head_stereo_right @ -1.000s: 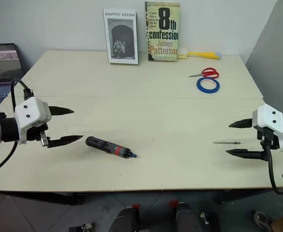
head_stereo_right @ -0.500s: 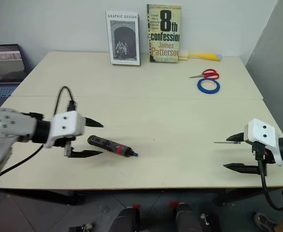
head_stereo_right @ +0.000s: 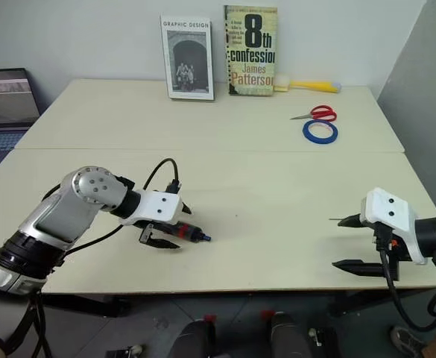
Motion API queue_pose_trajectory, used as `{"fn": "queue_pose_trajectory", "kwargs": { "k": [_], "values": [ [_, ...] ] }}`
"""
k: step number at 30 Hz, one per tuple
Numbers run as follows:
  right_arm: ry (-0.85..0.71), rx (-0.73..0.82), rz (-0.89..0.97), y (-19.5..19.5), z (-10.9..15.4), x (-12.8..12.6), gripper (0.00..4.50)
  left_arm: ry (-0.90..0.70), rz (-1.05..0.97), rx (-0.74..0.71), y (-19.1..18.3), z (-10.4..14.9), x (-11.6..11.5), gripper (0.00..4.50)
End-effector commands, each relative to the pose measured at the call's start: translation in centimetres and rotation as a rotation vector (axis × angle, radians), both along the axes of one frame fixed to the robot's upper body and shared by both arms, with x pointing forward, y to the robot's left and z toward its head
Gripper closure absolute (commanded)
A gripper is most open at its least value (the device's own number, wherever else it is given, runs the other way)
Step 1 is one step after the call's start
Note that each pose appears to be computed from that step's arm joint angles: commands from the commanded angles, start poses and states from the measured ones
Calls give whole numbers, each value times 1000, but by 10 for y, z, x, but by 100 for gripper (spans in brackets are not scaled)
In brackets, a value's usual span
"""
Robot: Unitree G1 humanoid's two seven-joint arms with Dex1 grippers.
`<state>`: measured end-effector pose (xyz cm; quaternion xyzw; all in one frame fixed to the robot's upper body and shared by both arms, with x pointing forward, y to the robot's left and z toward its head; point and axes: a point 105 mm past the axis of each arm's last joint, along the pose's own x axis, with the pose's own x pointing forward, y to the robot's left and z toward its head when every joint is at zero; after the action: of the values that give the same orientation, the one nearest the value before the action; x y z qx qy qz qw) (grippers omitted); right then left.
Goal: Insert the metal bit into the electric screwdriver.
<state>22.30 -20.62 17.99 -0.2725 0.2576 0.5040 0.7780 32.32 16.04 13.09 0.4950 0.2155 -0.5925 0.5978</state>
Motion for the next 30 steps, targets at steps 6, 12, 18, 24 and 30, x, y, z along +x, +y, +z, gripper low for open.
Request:
{"fn": "queue_pose_trajectory", "kwargs": {
  "k": [6, 12, 18, 24, 30],
  "values": [
    [-4, 14, 31, 13, 3, -3, 3, -49, -73, 43, -18, -2, 15, 0],
    [-53, 134, 110, 28, 18, -6, 3, -38, -85, 46, -19, -8, 14, 0],
    [-65, 235, 173, 38, 34, -11, 3, -39, -74, 48, -15, -6, 18, 0],
    [-109, 277, 208, 42, 42, -12, 3, -24, -41, 42, -5, -6, 17, 0],
    [-107, 269, 215, 44, 39, -12, 3, -22, -41, 59, -2, -9, 15, 0]
  ]
}}
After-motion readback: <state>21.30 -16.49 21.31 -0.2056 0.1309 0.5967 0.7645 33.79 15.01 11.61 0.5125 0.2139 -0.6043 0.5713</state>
